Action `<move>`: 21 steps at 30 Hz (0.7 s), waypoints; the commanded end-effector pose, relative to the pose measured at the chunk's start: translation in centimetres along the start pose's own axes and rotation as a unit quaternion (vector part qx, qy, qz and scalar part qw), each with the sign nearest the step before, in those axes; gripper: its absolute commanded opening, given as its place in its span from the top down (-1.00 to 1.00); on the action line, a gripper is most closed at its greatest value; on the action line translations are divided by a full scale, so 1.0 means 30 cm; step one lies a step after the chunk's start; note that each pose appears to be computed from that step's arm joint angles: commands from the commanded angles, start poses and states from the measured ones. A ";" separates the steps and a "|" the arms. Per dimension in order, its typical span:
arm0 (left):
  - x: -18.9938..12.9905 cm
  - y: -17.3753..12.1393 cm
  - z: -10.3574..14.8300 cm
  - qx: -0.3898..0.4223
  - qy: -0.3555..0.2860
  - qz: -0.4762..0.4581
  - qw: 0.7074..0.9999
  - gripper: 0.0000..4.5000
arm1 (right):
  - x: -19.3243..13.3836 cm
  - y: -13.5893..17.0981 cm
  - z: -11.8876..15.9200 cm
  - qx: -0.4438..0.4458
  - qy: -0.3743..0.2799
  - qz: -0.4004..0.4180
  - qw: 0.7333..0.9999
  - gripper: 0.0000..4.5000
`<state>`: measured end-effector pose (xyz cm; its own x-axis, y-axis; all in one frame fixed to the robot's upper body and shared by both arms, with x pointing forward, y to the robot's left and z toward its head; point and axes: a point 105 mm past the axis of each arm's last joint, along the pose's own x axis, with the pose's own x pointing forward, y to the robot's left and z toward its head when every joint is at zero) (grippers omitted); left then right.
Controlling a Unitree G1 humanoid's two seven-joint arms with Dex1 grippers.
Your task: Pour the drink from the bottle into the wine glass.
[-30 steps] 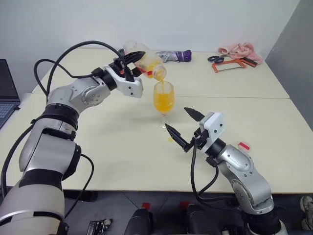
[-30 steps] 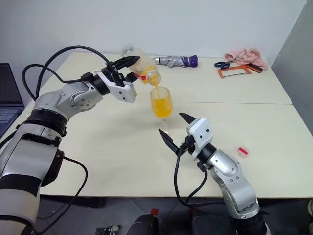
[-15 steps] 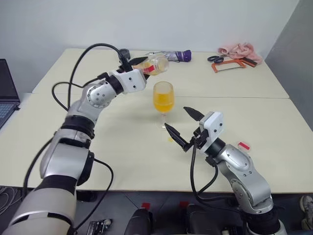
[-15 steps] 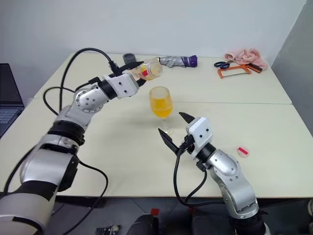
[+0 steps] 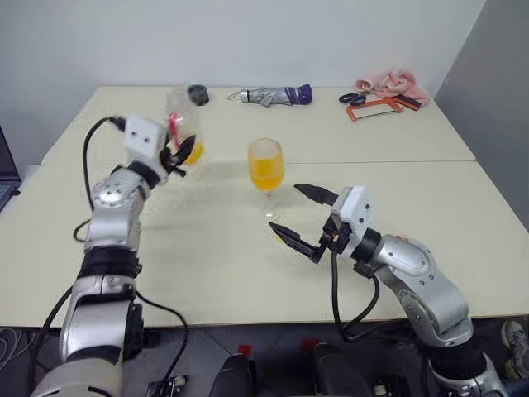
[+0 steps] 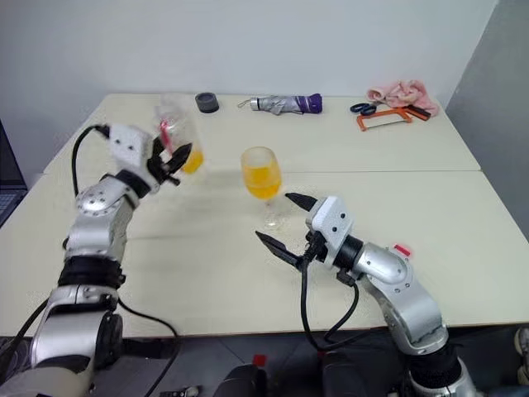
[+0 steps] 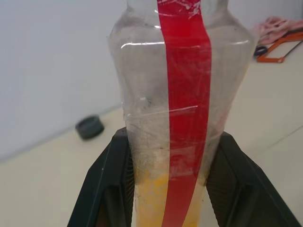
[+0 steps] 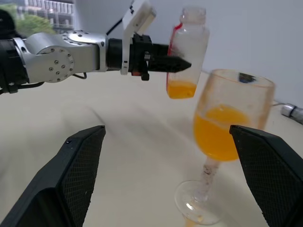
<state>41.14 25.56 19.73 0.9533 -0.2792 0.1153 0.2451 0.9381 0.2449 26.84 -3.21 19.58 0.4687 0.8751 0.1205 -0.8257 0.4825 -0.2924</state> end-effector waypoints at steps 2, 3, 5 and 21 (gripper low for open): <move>-0.070 0.058 0.017 -0.035 -0.006 0.020 0.999 0.25 | 0.033 -0.015 0.020 -0.010 0.000 0.013 1.000 -1.00; -0.084 0.064 0.005 -0.046 -0.001 0.021 0.999 0.25 | 0.039 -0.015 0.017 -0.012 0.003 0.016 1.000 -1.00; -0.107 0.070 -0.020 -0.046 0.010 0.024 0.999 0.25 | 0.052 -0.013 0.010 -0.017 0.012 0.024 1.000 -1.00; -0.174 0.078 -0.139 -0.099 0.027 0.061 0.993 0.10 | 0.104 -0.001 -0.020 -0.038 0.049 0.044 0.997 -1.00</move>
<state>37.76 29.55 14.43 0.9854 -0.1686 0.0214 0.1677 0.9850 0.0410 28.70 -0.72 18.44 0.4390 0.8983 -0.0170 -0.8485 0.4082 -0.3368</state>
